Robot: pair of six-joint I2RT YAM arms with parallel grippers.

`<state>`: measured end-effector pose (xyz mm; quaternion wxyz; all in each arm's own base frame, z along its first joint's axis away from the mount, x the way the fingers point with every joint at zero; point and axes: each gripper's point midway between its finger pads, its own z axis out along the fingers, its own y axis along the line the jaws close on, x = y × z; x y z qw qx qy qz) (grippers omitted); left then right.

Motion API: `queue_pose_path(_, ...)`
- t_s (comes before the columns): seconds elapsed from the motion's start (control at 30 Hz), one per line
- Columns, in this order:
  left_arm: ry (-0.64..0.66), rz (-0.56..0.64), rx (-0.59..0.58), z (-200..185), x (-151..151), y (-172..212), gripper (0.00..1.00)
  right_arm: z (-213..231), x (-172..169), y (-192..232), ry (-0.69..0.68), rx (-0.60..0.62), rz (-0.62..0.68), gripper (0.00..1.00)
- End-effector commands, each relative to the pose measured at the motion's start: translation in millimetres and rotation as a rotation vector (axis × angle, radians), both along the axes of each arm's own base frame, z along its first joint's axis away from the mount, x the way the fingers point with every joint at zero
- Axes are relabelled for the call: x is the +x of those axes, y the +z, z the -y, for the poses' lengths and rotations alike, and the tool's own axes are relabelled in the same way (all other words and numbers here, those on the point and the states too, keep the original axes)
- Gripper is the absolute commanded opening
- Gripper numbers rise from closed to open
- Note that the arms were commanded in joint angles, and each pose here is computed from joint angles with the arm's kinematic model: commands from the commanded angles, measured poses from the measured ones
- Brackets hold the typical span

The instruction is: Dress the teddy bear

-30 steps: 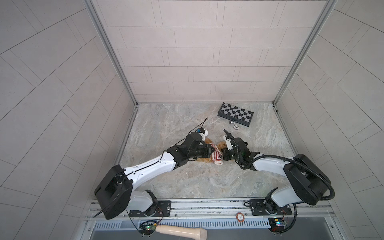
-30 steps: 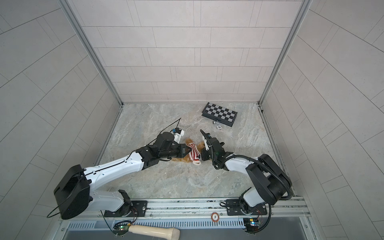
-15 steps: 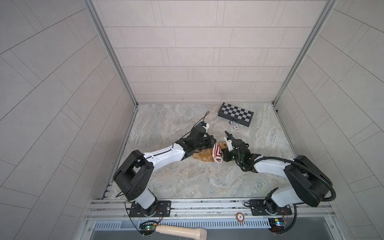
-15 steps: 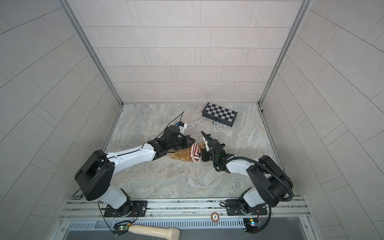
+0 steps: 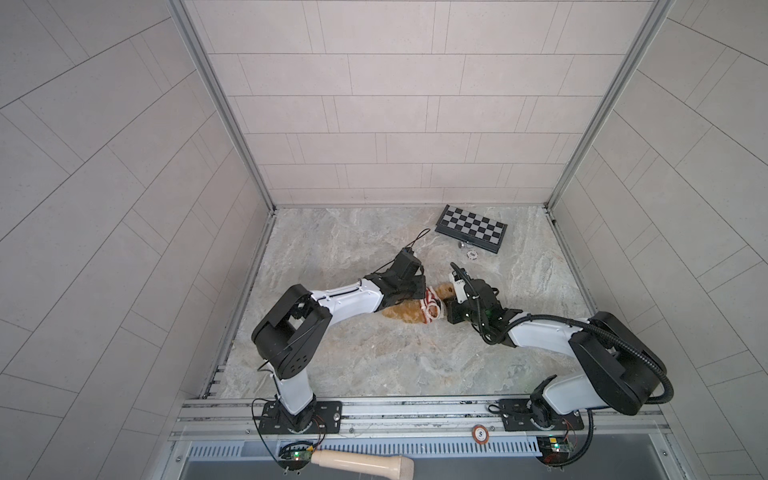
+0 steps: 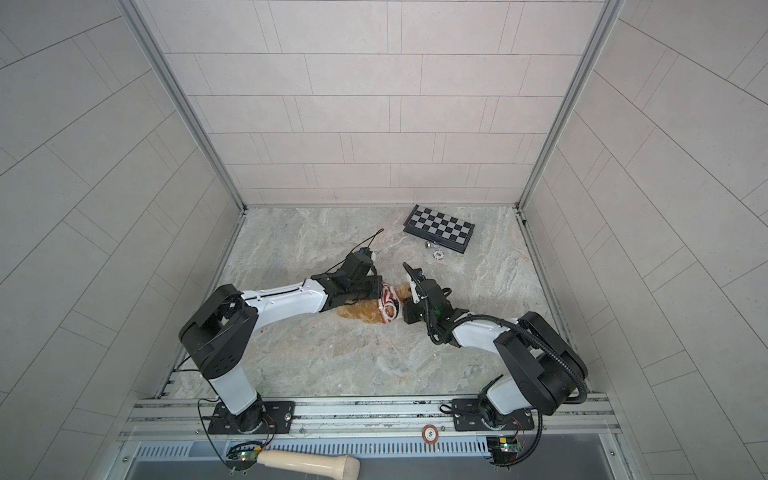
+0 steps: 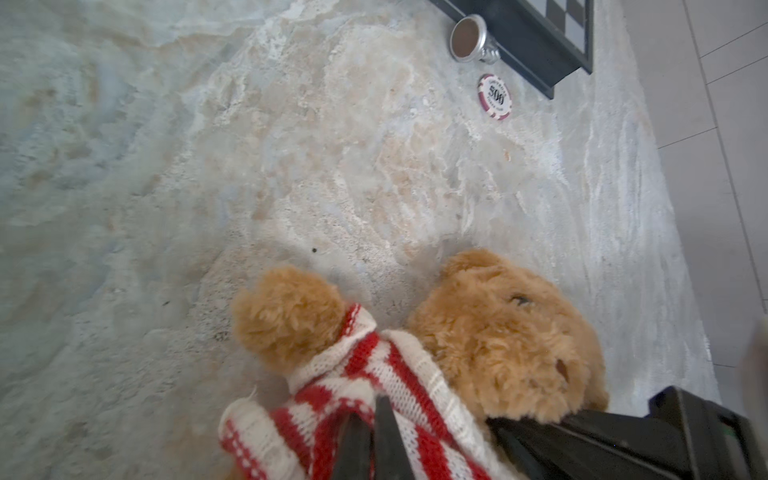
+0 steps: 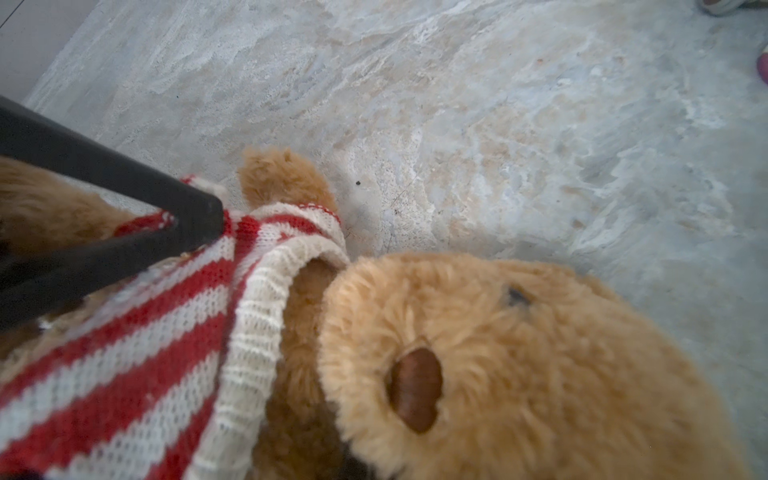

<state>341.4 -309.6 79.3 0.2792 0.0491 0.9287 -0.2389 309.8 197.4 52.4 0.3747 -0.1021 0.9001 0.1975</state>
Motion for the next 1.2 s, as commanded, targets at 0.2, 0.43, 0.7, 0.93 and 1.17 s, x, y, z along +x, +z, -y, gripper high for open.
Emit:
queue_pose_path(0.2,-0.036,-0.008,0.052,-20.0,-10.2,-7.2,0.00,27.3,-37.6,-45.7,-0.005,-0.132,-0.158,0.00)
queue_pose_path(0.43,-0.117,-0.031,-0.096,2.5,-36.3,6.8,0.00,-1.1,-46.3,16.5,0.132,-0.001,0.089,0.09)
queue_pose_path(0.7,-0.053,-0.116,-0.392,27.2,-41.2,6.9,0.00,-19.8,-74.7,46.4,0.225,0.028,0.204,0.28)
queue_pose_path(0.93,-0.045,-0.132,-0.423,28.2,-43.7,5.6,0.00,-19.1,-88.7,64.4,0.236,0.052,0.279,0.37)
queue_pose_path(1.17,-0.047,-0.124,-0.425,29.1,-45.5,10.4,0.00,-25.1,-103.5,84.3,0.284,0.092,0.321,0.16)
